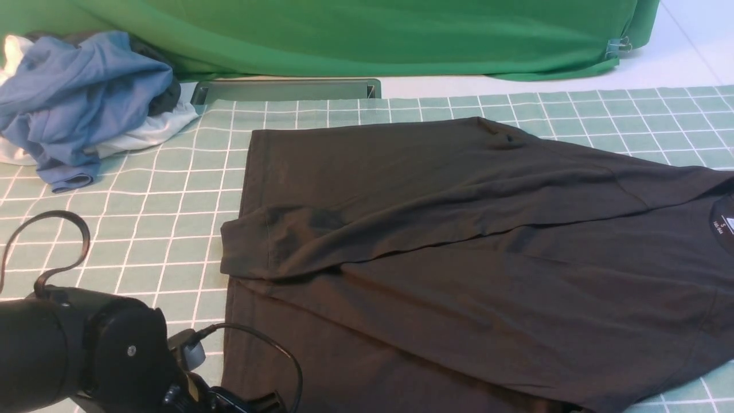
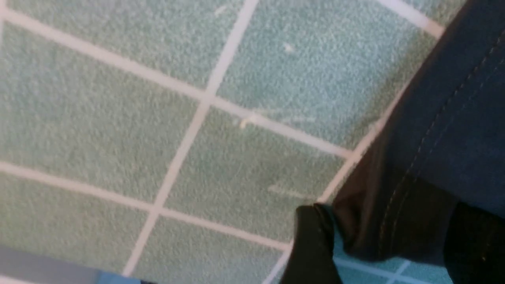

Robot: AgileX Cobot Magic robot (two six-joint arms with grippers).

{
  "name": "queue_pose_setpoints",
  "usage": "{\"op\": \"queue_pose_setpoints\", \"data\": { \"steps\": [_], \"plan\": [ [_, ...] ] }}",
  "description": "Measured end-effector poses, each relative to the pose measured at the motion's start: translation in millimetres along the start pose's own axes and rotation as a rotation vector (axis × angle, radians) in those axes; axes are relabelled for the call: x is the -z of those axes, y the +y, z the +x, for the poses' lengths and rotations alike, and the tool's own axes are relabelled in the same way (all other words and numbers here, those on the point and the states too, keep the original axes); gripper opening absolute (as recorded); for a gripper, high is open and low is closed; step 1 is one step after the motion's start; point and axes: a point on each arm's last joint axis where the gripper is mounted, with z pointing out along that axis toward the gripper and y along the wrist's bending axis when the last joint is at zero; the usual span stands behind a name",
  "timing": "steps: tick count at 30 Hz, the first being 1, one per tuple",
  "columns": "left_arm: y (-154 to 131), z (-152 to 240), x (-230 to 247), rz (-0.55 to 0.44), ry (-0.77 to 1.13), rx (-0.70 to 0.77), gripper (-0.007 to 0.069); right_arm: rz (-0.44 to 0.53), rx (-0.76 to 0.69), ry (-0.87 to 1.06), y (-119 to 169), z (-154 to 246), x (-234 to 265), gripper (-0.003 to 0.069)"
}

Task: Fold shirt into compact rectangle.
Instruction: 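Grasp the near edge of the shirt at its hem and shoulder corners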

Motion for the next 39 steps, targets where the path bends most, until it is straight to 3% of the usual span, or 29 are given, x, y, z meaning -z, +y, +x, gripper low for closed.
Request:
{"op": "queue_pose_setpoints", "data": {
  "steps": [20, 25, 27, 29, 31, 35, 39],
  "plan": [
    [0.5, -5.1, 0.3, -0.006, -0.059, -0.021, 0.0409, 0.000, -0.020, -0.022, -0.1, -2.0, 0.0, 0.0217],
    [-1.7, -7.2, 0.5, 0.017, -0.082, -0.036, 0.0304, 0.000, -0.020, -0.023, -0.1, -2.1, 0.0, 0.0217],
    [-4.1, -9.6, 0.6, 0.039, -0.106, -0.038, 0.0229, 0.000, -0.018, -0.018, 0.0, -1.7, 0.0, 0.0218],
    [-6.3, -11.8, 0.8, 0.063, -0.134, -0.070, 0.0104, 0.000, -0.018, -0.007, 0.0, -0.6, 0.0, 0.0225],
    [-6.4, -11.9, 1.0, 0.064, -0.137, -0.088, 0.0045, 0.000, -0.017, 0.001, 0.0, 0.1, 0.0, 0.0230],
    [-3.3, -8.9, 9.1, 0.055, -0.147, -0.126, 0.0027, -0.008, -0.008, 0.100, 0.9, 8.9, 0.4, 0.0262],
    [0.8, -7.0, 28.8, 0.080, -0.182, -0.143, 0.0027, -0.071, 0.064, 0.216, 10.3, 18.8, -0.8, 0.0363]
  ]
}}
